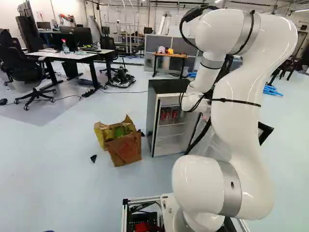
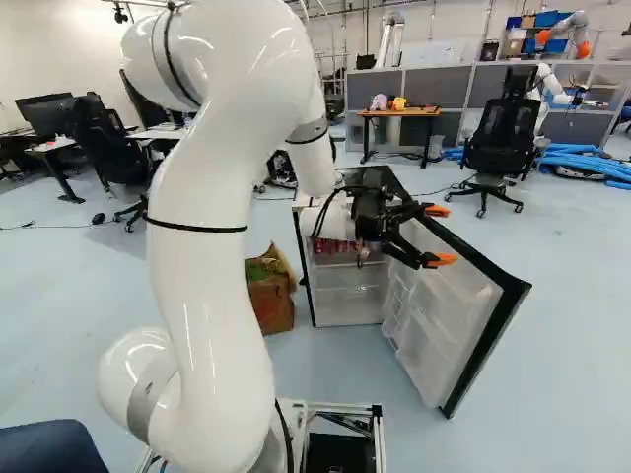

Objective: Grab a drink from the fridge

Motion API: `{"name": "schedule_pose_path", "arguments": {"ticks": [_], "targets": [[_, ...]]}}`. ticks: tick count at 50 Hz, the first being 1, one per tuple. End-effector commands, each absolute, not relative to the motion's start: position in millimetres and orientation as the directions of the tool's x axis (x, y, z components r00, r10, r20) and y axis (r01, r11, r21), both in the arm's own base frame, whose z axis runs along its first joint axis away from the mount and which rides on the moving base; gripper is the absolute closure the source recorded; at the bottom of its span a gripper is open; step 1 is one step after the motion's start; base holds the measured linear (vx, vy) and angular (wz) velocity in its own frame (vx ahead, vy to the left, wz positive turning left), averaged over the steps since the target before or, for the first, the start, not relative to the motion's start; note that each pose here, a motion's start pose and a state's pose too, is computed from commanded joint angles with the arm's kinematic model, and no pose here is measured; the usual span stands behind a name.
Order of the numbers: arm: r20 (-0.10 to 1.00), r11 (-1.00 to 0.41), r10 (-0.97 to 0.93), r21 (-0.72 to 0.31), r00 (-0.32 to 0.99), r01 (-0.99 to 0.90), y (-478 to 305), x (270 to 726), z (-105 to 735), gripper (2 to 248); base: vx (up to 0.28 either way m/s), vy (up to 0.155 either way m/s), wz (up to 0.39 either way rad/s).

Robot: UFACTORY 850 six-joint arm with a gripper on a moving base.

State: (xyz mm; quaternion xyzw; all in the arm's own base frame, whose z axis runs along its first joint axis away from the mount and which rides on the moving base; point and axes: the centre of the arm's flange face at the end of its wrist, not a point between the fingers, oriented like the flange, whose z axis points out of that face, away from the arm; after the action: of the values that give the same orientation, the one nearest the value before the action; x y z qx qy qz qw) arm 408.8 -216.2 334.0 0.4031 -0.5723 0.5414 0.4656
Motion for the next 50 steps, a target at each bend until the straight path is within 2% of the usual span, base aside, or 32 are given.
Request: {"name": "schedule_pose_path", "arguments": {"ticks": [39,50], "targets": [[0.985,-0.394,-0.154,-0.134,-0.079,-0.909,-146,362,331,3,0.0,0.0,0.0],[0.978,-0.496,-0.205,-0.121,-0.02,-0.86,-137,367,326,3,0.0,0.0,0.0]]}}
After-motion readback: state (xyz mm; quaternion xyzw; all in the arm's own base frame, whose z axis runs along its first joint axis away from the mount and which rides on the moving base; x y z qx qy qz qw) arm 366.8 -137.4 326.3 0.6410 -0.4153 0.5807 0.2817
